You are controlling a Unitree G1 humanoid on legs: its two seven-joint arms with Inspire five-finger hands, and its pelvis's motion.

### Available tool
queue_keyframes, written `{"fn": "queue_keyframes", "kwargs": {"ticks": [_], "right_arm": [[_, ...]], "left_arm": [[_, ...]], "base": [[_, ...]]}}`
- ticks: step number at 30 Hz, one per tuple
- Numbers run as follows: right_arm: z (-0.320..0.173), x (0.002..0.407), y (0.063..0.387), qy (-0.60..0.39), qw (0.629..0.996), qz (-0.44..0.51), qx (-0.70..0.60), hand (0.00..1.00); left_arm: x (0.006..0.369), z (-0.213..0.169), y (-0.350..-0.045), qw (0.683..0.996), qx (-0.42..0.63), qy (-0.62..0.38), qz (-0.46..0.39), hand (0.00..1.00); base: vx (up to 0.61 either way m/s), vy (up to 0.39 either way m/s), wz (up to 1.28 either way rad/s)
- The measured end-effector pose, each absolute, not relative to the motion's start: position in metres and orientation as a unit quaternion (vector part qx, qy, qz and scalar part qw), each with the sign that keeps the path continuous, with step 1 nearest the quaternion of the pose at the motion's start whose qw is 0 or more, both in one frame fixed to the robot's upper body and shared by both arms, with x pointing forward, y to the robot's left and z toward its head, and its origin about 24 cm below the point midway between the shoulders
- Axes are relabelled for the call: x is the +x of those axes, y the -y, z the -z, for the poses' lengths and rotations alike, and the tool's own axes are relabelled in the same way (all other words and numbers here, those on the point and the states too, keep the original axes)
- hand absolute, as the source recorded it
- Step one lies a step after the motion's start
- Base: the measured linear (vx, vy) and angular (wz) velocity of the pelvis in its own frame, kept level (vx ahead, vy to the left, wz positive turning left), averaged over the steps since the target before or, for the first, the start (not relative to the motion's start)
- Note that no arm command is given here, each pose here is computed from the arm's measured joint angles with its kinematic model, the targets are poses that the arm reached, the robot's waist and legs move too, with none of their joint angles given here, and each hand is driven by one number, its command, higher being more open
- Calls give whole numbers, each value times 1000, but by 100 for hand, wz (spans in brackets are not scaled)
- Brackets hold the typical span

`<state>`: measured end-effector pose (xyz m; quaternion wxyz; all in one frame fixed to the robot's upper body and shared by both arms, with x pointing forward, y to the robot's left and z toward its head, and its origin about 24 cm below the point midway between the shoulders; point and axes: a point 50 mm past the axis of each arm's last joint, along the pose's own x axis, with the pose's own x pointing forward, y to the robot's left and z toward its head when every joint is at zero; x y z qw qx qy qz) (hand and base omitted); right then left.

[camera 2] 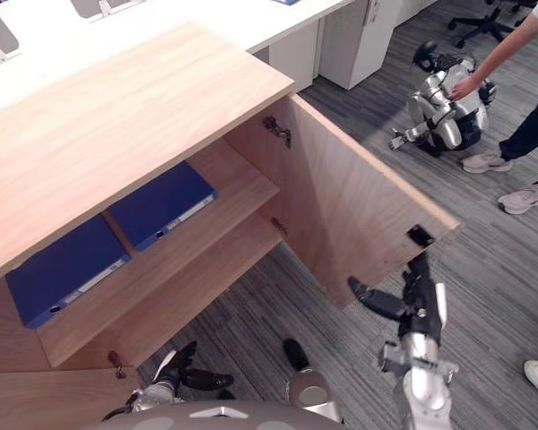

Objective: Walk over to the cabinet, pick up the folder, carry it to the office cabinet, place the folder inside the office cabinet, then close the office cabinet door

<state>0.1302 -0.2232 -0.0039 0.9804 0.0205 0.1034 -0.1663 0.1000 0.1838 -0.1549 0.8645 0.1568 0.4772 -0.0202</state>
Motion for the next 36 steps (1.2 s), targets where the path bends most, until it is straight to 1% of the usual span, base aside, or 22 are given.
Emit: {"fn": "queue_keyframes", "kwargs": {"ticks": [5,7,8,10,11,13,14,16,19,21,25,27,30,34,36], "right_arm": [[11,109,187,-139,982,113,61,100],[15,103,168,-157,983,56,83,100],[16,100,163,-162,982,41,88,100],[17,95,148,-177,977,-30,113,100],[17,94,145,-181,975,-49,118,100],[16,96,135,-181,969,-127,112,100],[15,99,134,-177,968,-144,109,100],[9,110,128,-156,962,-201,97,100],[-1,131,125,-116,963,-231,81,100],[-8,145,126,-91,965,-234,69,100],[-9,170,131,-70,973,-216,44,100],[2,186,142,-83,981,-172,25,100],[14,204,153,-102,986,-131,-1,100],[20,217,173,-113,992,-59,-22,100],[23,224,181,-119,992,-32,-37,100]], "left_arm": [[102,155,-179,864,159,-476,24,100],[102,155,-175,863,168,-475,36,100],[102,155,-175,863,171,-474,40,100],[103,155,-172,863,175,-472,51,100],[103,155,-171,863,175,-471,55,100],[112,153,-172,865,190,-460,72,100],[112,153,-173,864,194,-459,73,100],[119,149,-185,864,211,-452,69,100],[120,147,-202,860,231,-452,58,100],[120,146,-209,857,238,-453,54,100],[117,146,-211,856,238,-457,51,100],[115,146,-214,856,233,-460,37,100],[116,145,-215,859,231,-456,28,100],[110,146,-220,861,211,-463,-9,100],[106,147,-220,858,208,-469,-13,100]], "base": [[3,-5,-3],[-11,-36,0],[-11,-37,2],[-6,-35,6],[-3,-29,17],[-2,-24,29],[9,-29,41],[16,-23,42],[21,1,51],[32,14,53],[54,27,59],[51,28,59],[39,31,50],[46,26,52],[31,14,50]]}}
